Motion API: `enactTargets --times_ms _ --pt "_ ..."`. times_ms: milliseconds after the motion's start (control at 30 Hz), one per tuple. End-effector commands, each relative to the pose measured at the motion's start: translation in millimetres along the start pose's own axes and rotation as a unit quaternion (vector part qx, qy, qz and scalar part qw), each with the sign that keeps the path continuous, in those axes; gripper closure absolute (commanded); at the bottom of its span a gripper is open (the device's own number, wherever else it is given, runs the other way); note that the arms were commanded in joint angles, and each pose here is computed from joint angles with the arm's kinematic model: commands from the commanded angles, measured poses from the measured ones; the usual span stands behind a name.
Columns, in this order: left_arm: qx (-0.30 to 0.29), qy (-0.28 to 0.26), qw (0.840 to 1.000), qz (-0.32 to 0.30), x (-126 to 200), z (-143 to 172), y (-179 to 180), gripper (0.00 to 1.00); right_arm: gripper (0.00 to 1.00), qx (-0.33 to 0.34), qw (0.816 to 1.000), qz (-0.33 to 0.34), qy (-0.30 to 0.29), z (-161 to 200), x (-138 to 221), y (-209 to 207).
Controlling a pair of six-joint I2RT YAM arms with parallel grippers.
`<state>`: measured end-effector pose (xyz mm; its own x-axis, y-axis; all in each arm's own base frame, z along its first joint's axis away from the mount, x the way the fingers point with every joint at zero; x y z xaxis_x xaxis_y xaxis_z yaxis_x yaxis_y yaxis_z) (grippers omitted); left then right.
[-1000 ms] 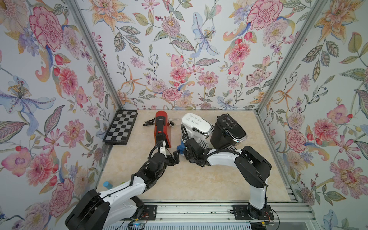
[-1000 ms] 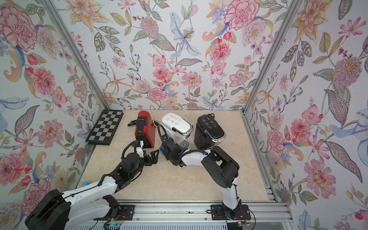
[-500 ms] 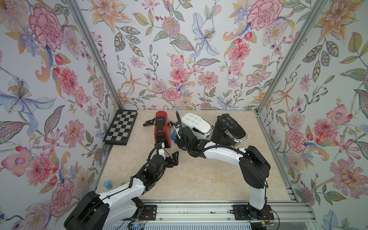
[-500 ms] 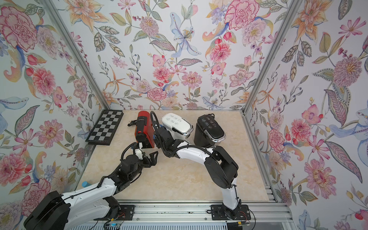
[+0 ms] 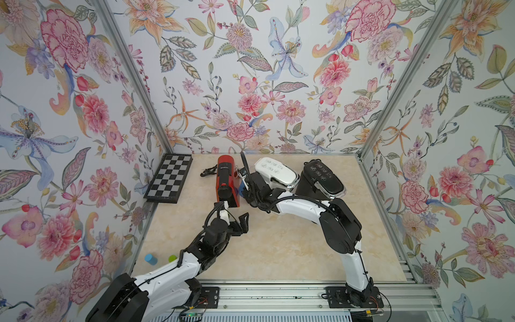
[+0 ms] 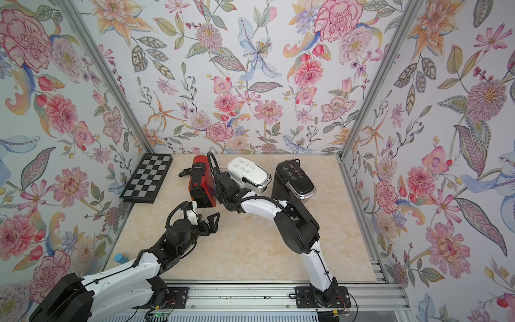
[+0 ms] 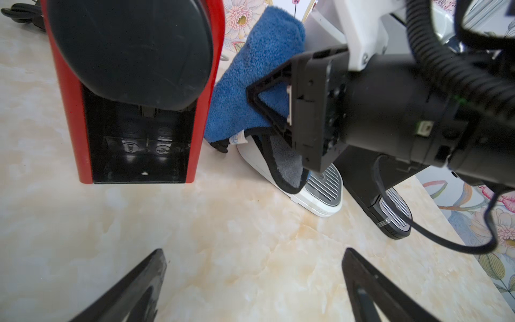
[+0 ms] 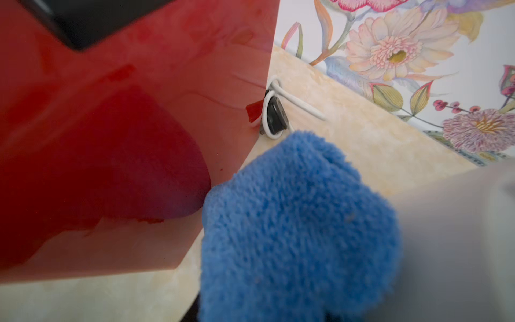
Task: Wipe the surface of a coffee machine
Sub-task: Wipe the dirt from the surface of the coffee machine.
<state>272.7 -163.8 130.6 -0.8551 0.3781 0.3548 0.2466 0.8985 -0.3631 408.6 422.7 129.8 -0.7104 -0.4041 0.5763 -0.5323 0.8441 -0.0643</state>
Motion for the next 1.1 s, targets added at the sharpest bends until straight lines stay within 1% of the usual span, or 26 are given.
enactTargets --times_ms 0,300,433,533,767,833,967,1067 --pt "0.011 -0.012 1.0 -0.015 1 -3 7 0.01 0.72 0.0 0.999 0.012 0.046 30 -14 -6" --pt "0.01 -0.012 1.0 -0.012 0 -4 6 0.01 0.72 0.008 0.995 0.03 0.096 77 -31 -7" --pt "0.011 -0.015 1.0 -0.009 1 -6 5 0.01 0.72 0.016 0.995 0.034 0.097 77 -32 -8" --pt "0.011 -0.016 1.0 -0.01 2 -7 5 0.01 0.72 0.014 0.996 0.034 0.079 58 -18 -9" --pt "0.011 -0.015 1.0 -0.013 0 -6 6 0.01 0.72 0.003 1.0 0.027 -0.003 -19 35 -15" --pt "0.011 -0.014 1.0 -0.009 0 -7 4 0.01 0.72 0.001 0.999 0.028 -0.023 -36 46 -19" --pt "0.012 -0.013 1.0 -0.005 -1 -7 3 0.01 0.72 -0.007 0.998 0.034 -0.043 -52 61 -27" --pt "0.012 -0.014 1.0 -0.004 -1 -7 2 0.01 0.72 -0.024 0.997 0.031 -0.062 -56 75 -31"
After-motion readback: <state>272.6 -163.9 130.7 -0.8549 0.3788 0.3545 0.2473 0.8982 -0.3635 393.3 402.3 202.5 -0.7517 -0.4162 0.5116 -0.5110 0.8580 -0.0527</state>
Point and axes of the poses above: each gripper's point midway between its finger pads, its own x axis back along the fingers, its own y axis along the line the jaws close on, z = x × y, the point moved 1 cm from there along x, back along the fingers, and after that the axes turned 6 degrees about -x, right-handed, at the moved point
